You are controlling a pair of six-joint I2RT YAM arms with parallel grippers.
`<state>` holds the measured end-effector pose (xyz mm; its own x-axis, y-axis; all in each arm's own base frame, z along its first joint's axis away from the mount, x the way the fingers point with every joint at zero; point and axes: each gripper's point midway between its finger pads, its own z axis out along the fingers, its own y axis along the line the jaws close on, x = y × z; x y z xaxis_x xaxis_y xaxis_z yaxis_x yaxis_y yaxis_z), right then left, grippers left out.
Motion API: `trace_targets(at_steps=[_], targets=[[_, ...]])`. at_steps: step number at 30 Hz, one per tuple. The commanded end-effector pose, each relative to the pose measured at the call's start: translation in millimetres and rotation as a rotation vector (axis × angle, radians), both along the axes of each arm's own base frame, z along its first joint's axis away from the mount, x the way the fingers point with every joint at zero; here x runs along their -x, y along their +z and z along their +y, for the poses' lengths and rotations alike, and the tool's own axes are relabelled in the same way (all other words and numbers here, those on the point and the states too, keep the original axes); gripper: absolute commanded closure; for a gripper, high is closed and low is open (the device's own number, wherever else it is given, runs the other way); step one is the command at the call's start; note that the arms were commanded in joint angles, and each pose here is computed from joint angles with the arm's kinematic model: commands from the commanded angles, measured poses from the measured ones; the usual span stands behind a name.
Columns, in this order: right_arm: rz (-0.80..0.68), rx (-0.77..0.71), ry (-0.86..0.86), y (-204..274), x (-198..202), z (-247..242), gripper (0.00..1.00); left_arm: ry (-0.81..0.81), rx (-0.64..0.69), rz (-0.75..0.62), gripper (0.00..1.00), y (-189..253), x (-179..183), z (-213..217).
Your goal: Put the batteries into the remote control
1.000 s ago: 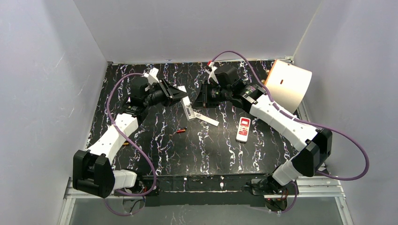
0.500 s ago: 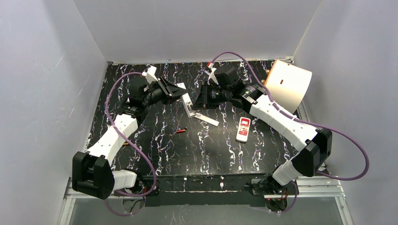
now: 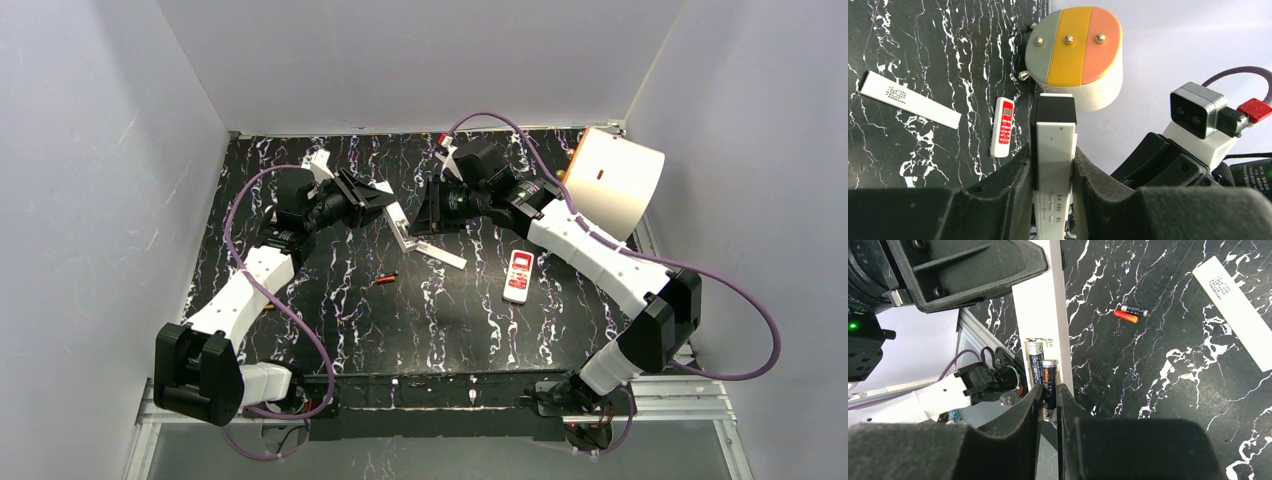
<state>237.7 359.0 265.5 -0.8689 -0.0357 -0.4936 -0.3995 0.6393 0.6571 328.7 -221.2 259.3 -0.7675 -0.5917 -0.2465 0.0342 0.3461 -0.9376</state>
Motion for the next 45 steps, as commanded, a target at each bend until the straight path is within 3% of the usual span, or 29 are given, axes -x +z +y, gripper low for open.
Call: trace_targets(at_steps=[1, 12, 20, 25, 32, 40, 45], targets=[[0.012, 0.036, 0.009, -3.3, 1.4, 2.2, 0.77, -0.008, 0.094, -0.017, 1.0, 33.6, 10.8, -2.7], [0.01, 0.049, 0.025, -3.5, 2.6, 5.7, 0.71, -0.007, 0.099, 0.007, 1.0, 29.0, 8.5, -3.8], [-0.032, 0.004, -0.007, 17.6, -3.6, 6.8, 0.6, -0.002, 0.099, 0.005, 1.0, 29.0, 8.7, -3.2], [-0.078, -0.095, -0.047, 45.8, -8.8, 10.5, 0.55, 0.002, 0.109, 0.005, 1.0, 33.1, 8.9, -3.0], [-0.078, -0.268, -0.093, 74.1, -6.3, 9.0, 0.38, 0.006, 0.132, -0.005, 1.0, 43.9, 9.8, -2.8], [-0.181, -0.474, -0.235, 113.7, -5.0, -18.4, 0.1, 0.02, 0.203, -0.021, 1.0, 66.7, 11.5, -2.3], [-0.212, -0.63, -0.305, 133.9, -2.9, -32.2, 0.05, 0.032, 0.255, -0.04, 1.0, 84.7, 11.8, -0.9]])
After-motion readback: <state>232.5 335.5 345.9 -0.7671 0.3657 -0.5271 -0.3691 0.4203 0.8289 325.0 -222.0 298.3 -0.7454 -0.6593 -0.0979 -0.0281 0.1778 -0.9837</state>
